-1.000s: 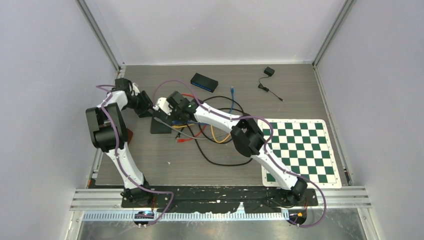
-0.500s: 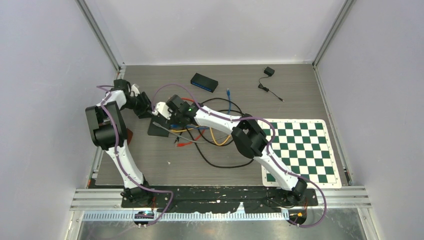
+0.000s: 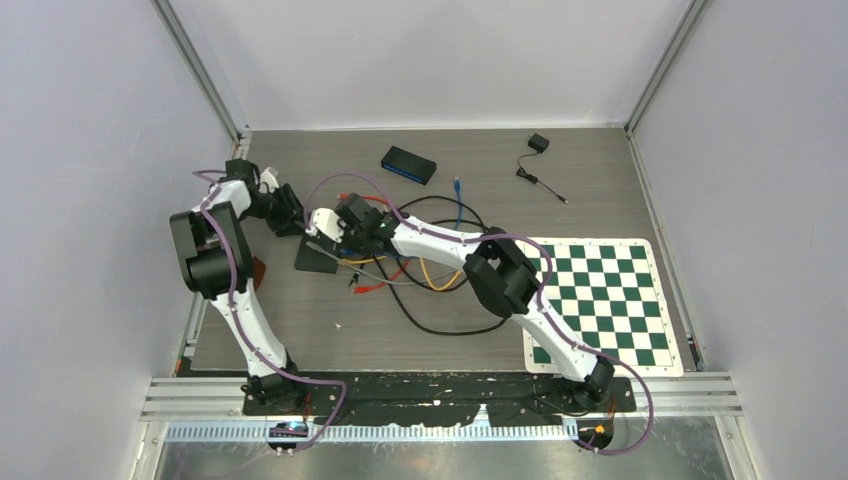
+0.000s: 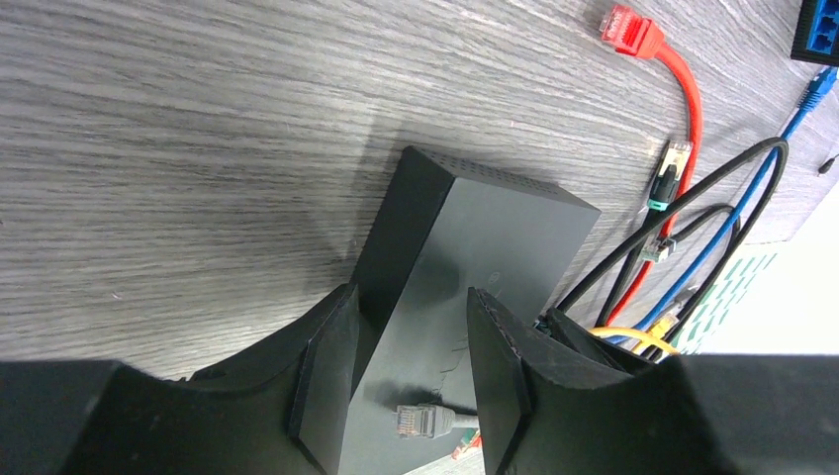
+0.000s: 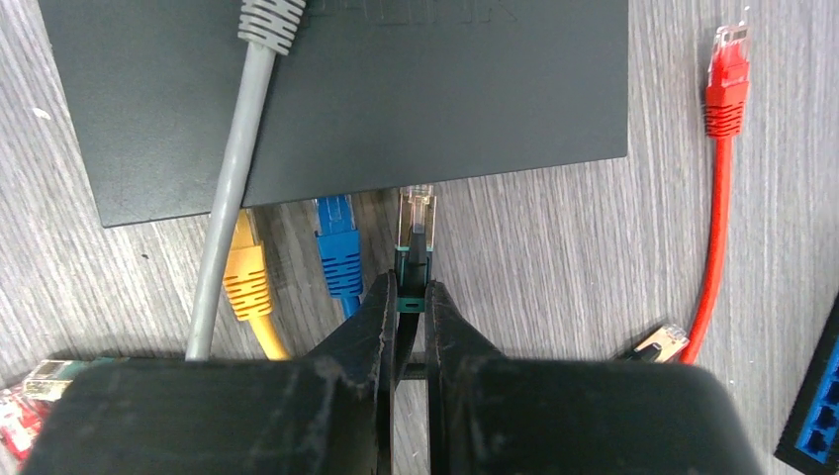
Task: Insert the plug into the switch port
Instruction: Insert the connector into the switch port.
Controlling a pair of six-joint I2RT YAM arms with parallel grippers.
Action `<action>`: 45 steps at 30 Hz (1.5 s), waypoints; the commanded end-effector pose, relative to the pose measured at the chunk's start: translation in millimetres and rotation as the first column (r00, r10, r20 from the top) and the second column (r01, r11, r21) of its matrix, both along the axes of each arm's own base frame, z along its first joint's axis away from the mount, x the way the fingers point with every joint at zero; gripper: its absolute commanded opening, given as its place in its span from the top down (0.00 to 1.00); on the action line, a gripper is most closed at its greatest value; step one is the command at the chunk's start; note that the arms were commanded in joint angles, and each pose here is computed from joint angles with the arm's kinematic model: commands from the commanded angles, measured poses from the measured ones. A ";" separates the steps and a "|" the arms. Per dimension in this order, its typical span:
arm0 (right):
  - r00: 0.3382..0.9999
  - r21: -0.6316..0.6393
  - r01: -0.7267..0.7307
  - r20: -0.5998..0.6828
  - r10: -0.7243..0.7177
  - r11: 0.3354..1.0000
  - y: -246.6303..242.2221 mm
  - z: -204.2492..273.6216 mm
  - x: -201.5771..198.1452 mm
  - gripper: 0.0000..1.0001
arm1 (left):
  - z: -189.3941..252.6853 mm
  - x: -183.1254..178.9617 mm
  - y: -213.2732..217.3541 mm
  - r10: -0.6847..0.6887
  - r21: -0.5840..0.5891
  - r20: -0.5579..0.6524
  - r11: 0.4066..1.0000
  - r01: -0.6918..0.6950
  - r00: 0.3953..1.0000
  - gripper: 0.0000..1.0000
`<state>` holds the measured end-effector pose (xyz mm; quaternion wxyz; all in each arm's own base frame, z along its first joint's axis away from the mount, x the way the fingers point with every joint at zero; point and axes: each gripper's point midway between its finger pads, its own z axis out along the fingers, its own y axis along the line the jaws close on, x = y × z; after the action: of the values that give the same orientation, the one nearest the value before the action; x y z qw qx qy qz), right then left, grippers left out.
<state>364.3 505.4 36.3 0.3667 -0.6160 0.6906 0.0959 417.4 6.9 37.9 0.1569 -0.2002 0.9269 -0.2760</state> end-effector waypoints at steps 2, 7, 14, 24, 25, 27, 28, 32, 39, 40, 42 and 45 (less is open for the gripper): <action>0.971 0.203 -0.112 0.231 0.064 0.973 49.7 72.7 8.3 0.95 | 16.6 -10.1 -35.9 -0.073 -0.178 -0.022 0.982 0.068 0.997 0.55; 0.949 0.120 -0.155 0.295 0.114 0.981 51.0 69.1 8.0 0.95 | 15.3 -11.9 -38.5 -0.083 -0.184 -0.025 0.980 0.077 0.996 0.55; 0.977 0.186 -0.183 0.144 0.157 0.965 62.6 83.7 -5.2 0.95 | 17.5 -12.9 -41.2 -0.091 -0.189 -0.016 0.978 0.086 0.996 0.56; 0.986 0.185 -0.166 0.014 0.166 0.969 66.7 59.3 -17.8 0.95 | 18.0 -25.3 -46.8 -0.076 -0.215 -0.045 0.974 0.065 0.996 0.58; 0.986 0.185 -0.165 0.013 0.165 0.969 68.5 58.8 -18.2 0.95 | 17.0 -26.8 -47.9 -0.077 -0.222 -0.049 0.973 0.065 0.996 0.58; 0.986 0.184 -0.164 0.006 0.166 0.969 68.6 58.3 -18.8 0.95 | 15.6 -28.4 -50.2 -0.082 -0.236 -0.052 0.969 0.067 0.995 0.58; 0.986 0.184 -0.165 0.004 0.167 0.969 68.6 58.1 -19.0 0.95 | 15.9 -29.1 -51.5 -0.085 -0.244 -0.052 0.967 0.070 0.995 0.58; 0.983 0.212 -0.179 -0.012 0.186 0.961 73.6 61.6 -24.3 0.95 | 18.5 -29.9 -54.7 -0.102 -0.271 -0.048 0.959 0.085 0.994 0.58; 0.989 0.297 -0.119 -0.047 0.139 0.948 82.7 74.2 -27.4 0.95 | 26.1 -41.7 -69.4 -0.149 -0.304 -0.042 0.944 0.130 0.988 0.60; 0.990 0.306 -0.096 -0.067 0.122 0.947 82.3 74.0 -29.1 0.95 | 25.3 -45.0 -70.2 -0.153 -0.304 -0.047 0.944 0.132 0.987 0.60; 0.994 0.322 -0.043 -0.081 0.073 0.946 79.5 73.3 -26.1 0.95 | 22.4 -52.6 -70.6 -0.157 -0.296 -0.058 0.946 0.133 0.986 0.60; 0.997 0.352 0.031 -0.079 -0.004 0.936 76.0 75.4 -18.7 0.95 | 18.5 -63.6 -70.5 -0.170 -0.284 -0.078 0.948 0.142 0.982 0.61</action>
<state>347.8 514.5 33.8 0.3118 -0.5888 0.7313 0.1459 411.8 0.6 33.9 0.1737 -0.1661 0.9215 -0.3049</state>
